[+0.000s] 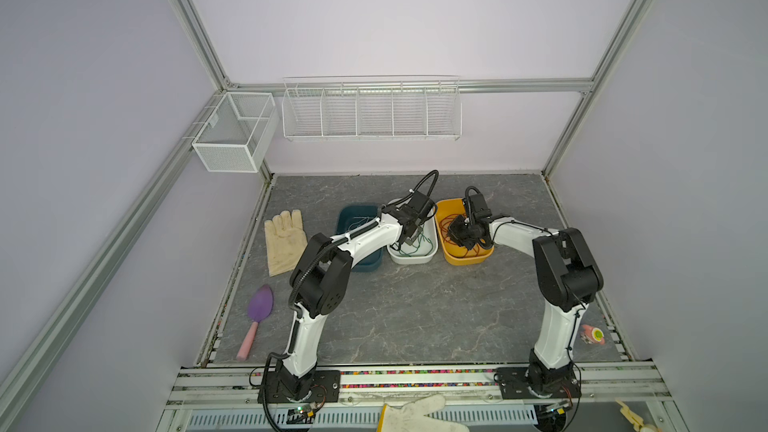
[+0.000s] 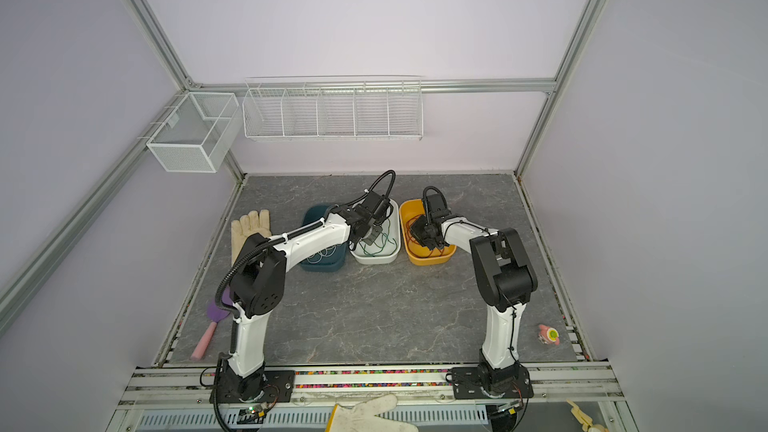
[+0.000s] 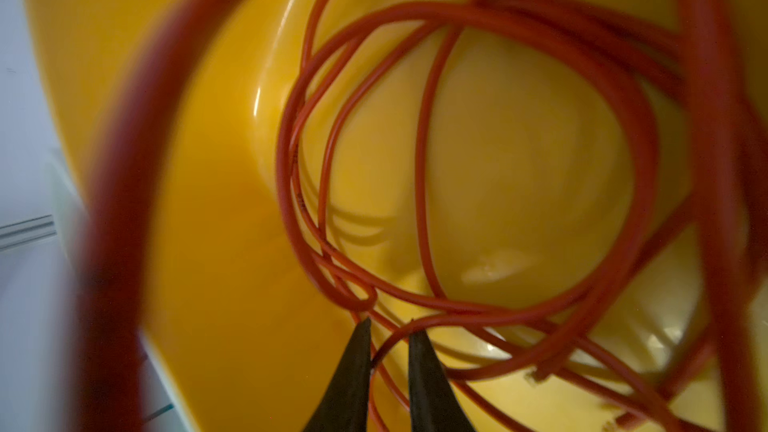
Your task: Untangle the cables
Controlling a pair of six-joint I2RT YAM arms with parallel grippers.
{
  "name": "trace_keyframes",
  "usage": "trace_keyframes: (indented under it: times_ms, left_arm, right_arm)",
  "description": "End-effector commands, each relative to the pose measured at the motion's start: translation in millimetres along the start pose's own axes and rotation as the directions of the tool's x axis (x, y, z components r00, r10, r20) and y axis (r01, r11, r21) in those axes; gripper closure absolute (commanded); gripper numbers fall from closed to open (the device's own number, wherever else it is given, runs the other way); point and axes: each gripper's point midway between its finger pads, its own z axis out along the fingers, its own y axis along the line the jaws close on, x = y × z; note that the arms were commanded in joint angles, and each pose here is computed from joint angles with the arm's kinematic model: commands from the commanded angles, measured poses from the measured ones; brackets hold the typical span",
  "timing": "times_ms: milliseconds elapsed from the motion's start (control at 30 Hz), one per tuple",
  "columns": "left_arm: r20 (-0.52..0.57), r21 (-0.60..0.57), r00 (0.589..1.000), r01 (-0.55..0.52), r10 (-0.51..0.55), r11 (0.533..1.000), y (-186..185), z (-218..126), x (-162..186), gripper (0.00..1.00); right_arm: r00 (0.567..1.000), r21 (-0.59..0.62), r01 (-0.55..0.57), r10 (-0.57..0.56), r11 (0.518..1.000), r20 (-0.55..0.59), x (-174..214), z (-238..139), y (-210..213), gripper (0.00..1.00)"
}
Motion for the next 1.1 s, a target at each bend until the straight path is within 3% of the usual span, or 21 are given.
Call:
trace_keyframes:
  times_ms: [0,133,267,433,567,933,1067]
  left_arm:
    - [0.012,-0.018,1.000,0.005,-0.004,1.000,8.2,-7.6,-8.6,0.76]
    - [0.036,-0.032,0.999,0.015,-0.014,0.999,15.5,-18.1,-15.3,0.54]
    - [0.067,-0.039,0.997,0.032,-0.029,0.999,23.4,-32.6,-23.5,0.42]
    - [0.125,-0.035,0.990,0.067,-0.063,0.997,34.0,-58.1,-38.3,0.26]
    - [0.171,-0.030,0.981,0.094,-0.088,0.995,41.9,-82.2,-48.3,0.00]
    - [0.283,0.009,0.938,0.208,-0.202,0.978,68.2,-151.3,-42.4,0.01]
    - [0.334,0.057,0.904,0.262,-0.266,0.963,77.9,-181.3,-27.2,0.01]
  right_arm:
    - [1.000,-0.030,-0.009,0.009,1.000,0.007,-8.8,-2.7,9.1,0.82]
    - [1.000,-0.017,0.003,-0.002,1.000,0.023,-17.2,-4.4,9.8,0.82]
    - [0.999,-0.018,0.030,-0.029,0.999,0.026,-19.8,-8.8,15.2,0.80]
    - [0.996,-0.023,0.077,-0.076,0.997,0.041,-23.2,-24.8,25.9,0.66]
    - [0.992,-0.037,0.113,-0.110,0.993,0.066,-25.5,-43.0,36.5,0.55]
    - [0.957,-0.067,0.254,-0.241,0.965,0.158,-29.6,-117.0,65.2,0.30]
    - [0.899,-0.068,0.398,-0.374,0.915,0.228,-26.7,-156.7,73.7,0.19]
